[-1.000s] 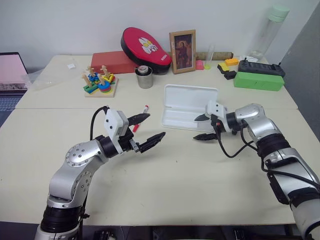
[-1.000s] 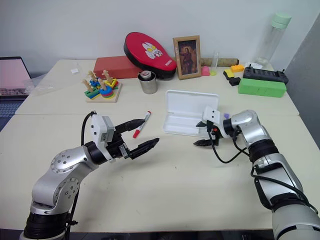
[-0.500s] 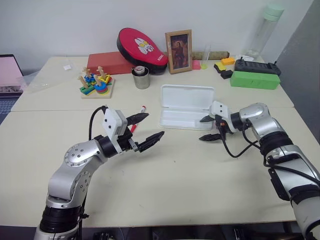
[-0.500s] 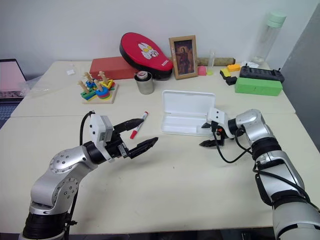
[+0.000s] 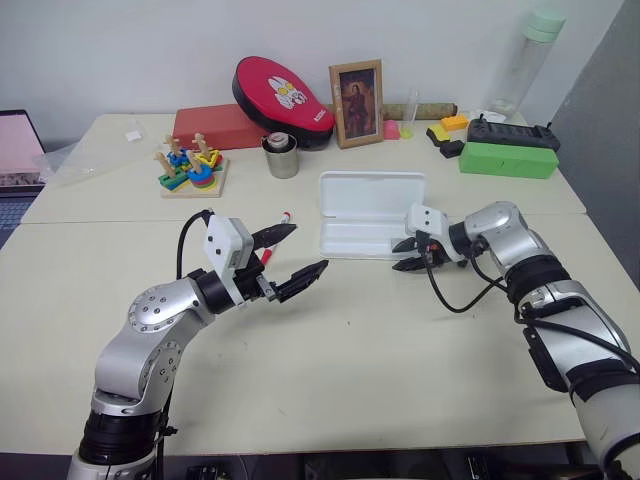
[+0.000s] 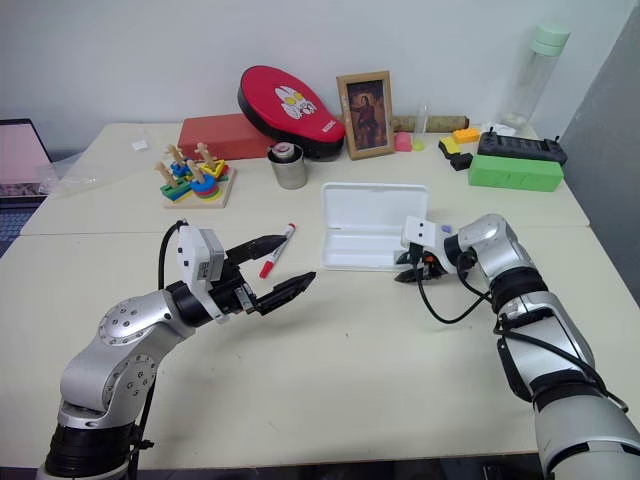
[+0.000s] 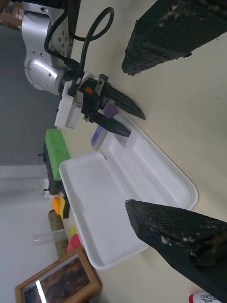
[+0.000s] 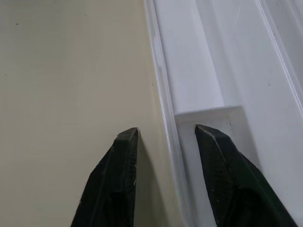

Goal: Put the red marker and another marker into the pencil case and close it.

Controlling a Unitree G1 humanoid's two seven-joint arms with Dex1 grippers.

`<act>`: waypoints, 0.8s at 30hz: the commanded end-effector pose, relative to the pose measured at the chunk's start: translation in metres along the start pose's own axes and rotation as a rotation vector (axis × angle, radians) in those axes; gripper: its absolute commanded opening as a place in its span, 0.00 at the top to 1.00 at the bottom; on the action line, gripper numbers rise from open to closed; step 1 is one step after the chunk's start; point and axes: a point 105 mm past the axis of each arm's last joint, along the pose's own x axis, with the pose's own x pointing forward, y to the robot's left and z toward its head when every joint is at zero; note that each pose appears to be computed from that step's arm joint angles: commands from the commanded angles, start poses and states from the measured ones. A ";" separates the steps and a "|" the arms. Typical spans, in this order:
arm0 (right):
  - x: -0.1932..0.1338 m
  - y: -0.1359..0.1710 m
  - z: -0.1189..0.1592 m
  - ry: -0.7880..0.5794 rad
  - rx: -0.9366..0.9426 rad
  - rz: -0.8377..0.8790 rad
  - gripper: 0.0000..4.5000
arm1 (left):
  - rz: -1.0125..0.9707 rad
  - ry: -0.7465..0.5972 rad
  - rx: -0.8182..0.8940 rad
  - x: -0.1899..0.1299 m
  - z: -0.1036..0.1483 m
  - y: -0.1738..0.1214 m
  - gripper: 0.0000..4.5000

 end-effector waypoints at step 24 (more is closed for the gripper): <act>-0.024 0.051 0.006 -0.091 -0.160 0.154 0.99 | 0.111 0.094 0.011 -0.060 -0.005 -0.005 0.00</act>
